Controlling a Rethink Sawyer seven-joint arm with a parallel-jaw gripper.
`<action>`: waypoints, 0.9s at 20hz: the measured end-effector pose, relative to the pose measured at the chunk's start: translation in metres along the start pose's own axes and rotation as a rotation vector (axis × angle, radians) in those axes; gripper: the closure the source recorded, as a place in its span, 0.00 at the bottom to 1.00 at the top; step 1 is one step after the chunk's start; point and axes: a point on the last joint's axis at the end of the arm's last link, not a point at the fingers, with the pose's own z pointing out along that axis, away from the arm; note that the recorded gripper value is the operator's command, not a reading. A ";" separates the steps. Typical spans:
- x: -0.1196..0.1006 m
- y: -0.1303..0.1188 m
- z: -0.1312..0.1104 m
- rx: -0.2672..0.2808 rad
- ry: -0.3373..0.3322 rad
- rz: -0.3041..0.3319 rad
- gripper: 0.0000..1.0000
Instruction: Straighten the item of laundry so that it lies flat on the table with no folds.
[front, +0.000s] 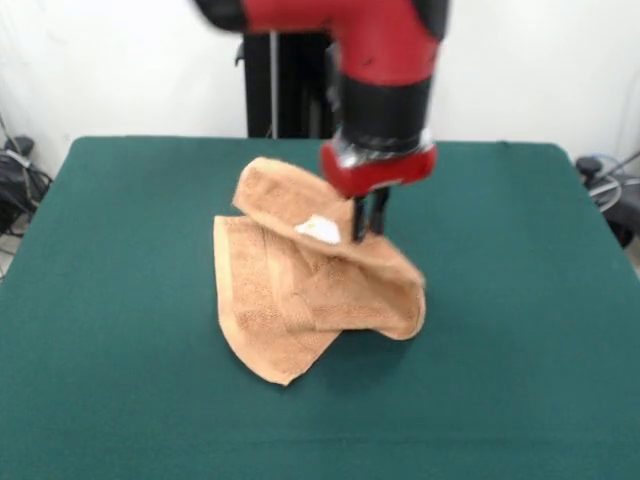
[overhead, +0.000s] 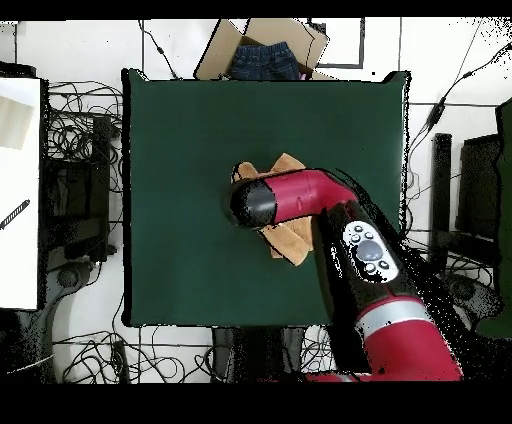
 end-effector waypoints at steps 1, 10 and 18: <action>-0.008 0.021 -0.021 0.004 0.005 -0.021 1.00; -0.013 0.082 -0.059 0.029 0.012 -0.083 1.00; 0.010 0.119 -0.034 0.081 -0.027 -0.073 1.00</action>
